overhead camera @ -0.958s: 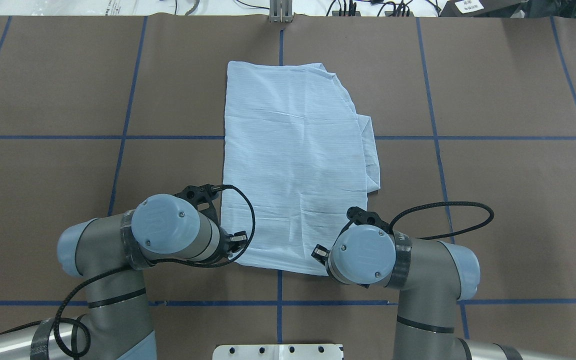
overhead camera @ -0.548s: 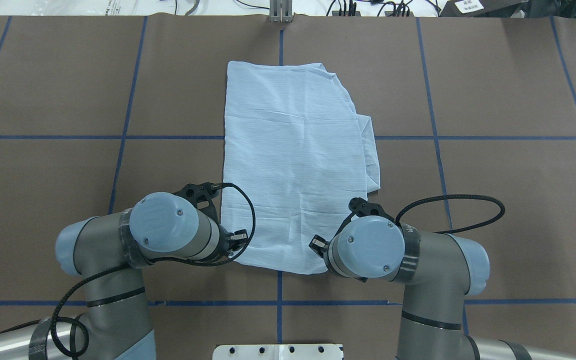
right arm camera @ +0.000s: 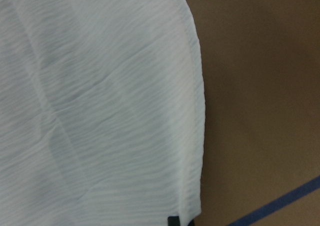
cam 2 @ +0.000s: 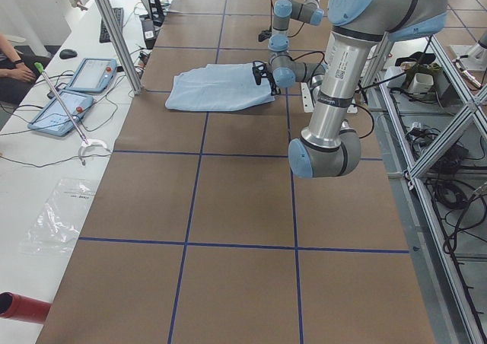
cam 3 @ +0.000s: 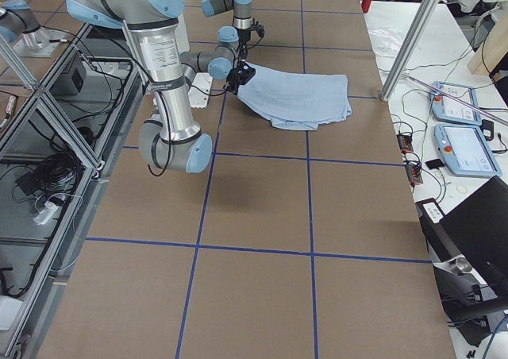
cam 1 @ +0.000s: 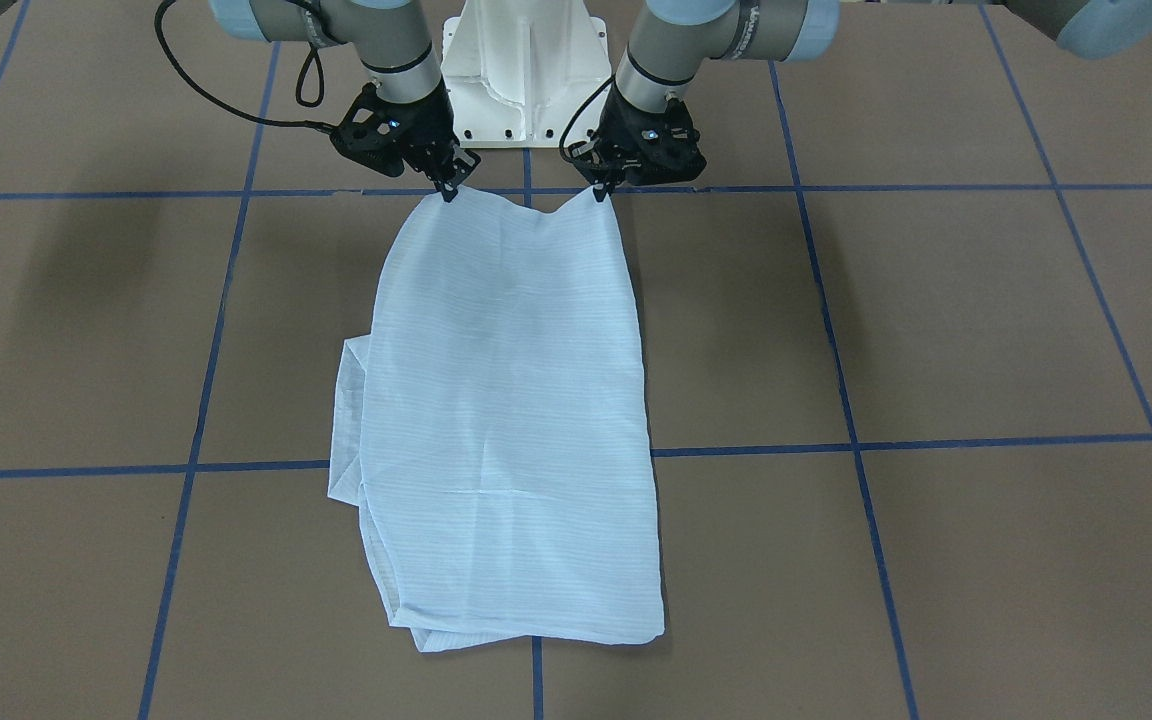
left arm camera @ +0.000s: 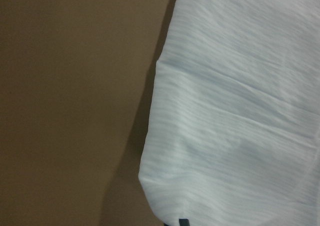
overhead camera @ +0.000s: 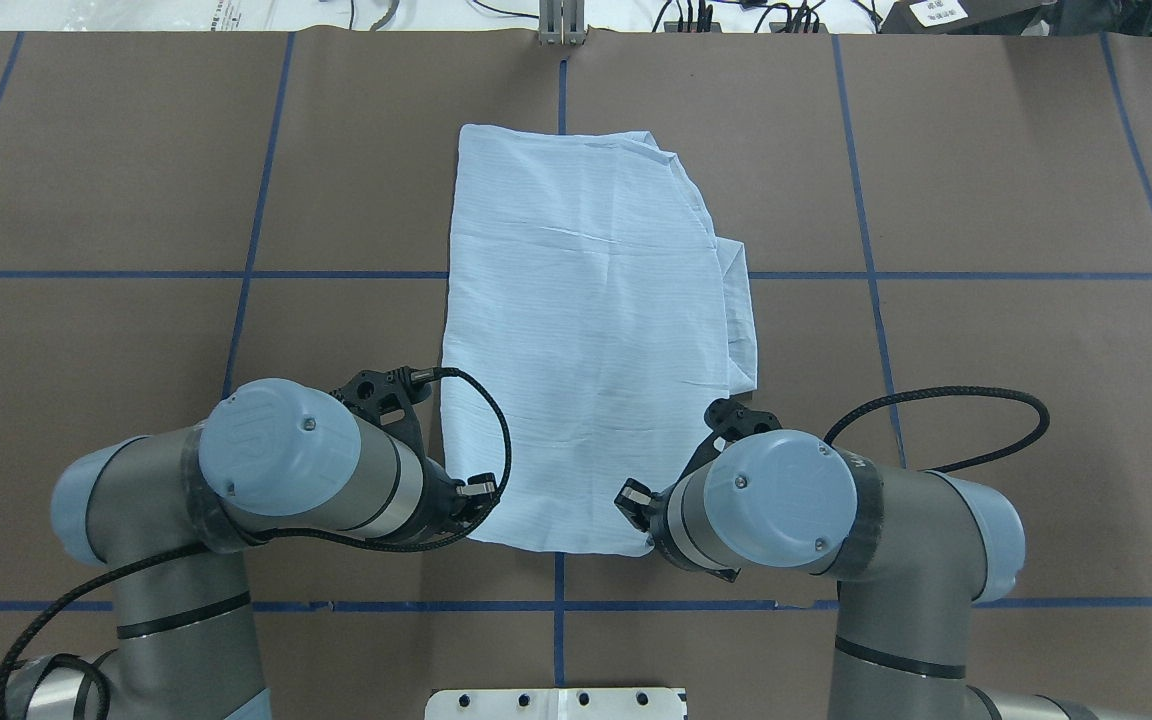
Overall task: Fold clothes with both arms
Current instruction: 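Lift the near edge with both grippers and carry it away from the robot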
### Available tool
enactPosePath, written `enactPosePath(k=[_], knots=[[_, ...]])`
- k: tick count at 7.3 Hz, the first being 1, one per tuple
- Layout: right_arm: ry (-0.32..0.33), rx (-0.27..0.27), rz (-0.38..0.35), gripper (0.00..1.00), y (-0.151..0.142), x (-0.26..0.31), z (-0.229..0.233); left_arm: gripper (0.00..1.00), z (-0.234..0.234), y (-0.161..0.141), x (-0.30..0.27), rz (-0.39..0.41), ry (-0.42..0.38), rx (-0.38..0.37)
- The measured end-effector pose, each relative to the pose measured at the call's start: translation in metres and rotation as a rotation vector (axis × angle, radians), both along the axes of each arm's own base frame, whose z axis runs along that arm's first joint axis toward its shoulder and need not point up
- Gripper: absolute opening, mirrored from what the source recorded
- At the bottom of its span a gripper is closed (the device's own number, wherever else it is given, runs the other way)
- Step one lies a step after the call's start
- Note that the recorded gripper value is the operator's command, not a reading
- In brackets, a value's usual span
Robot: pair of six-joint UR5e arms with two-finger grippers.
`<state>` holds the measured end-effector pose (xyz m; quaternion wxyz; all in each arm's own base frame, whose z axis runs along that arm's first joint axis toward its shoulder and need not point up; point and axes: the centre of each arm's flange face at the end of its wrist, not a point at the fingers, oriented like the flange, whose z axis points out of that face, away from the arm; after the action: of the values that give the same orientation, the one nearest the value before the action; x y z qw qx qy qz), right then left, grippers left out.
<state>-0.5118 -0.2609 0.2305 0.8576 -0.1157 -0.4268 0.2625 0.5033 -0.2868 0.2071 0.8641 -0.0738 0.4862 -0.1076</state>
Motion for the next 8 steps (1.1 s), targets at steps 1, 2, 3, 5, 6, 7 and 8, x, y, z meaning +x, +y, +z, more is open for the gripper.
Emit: enactPosePath(k=[1,2,3,5,6,7,8], knots=[[-0.050,-0.021,-0.045,0.00,0.011,0.015,-0.016,0.00,-0.017,0.013,-0.019,0.039,0.012,-0.021],[-0.107,-0.056,-0.111,0.00,0.023,0.034,-0.034,0.00,-0.032,0.027,-0.036,0.081,0.018,-0.045],[-0.152,-0.085,-0.168,0.00,0.033,0.049,-0.048,0.00,-0.040,0.038,-0.048,0.112,0.015,-0.063],[-0.166,-0.105,-0.194,0.00,0.031,0.058,-0.050,0.00,-0.044,0.046,-0.058,0.134,-0.003,-0.079],[-0.142,-0.104,-0.166,0.00,0.012,0.055,-0.040,0.00,-0.040,0.036,-0.057,0.118,-0.018,-0.080],[-0.118,-0.089,-0.132,0.00,-0.010,0.054,-0.030,0.00,-0.036,0.011,-0.057,0.080,-0.028,-0.073],[-0.101,-0.061,-0.093,0.00,-0.031,0.057,-0.024,0.00,-0.036,-0.022,-0.057,0.039,-0.031,-0.057]])
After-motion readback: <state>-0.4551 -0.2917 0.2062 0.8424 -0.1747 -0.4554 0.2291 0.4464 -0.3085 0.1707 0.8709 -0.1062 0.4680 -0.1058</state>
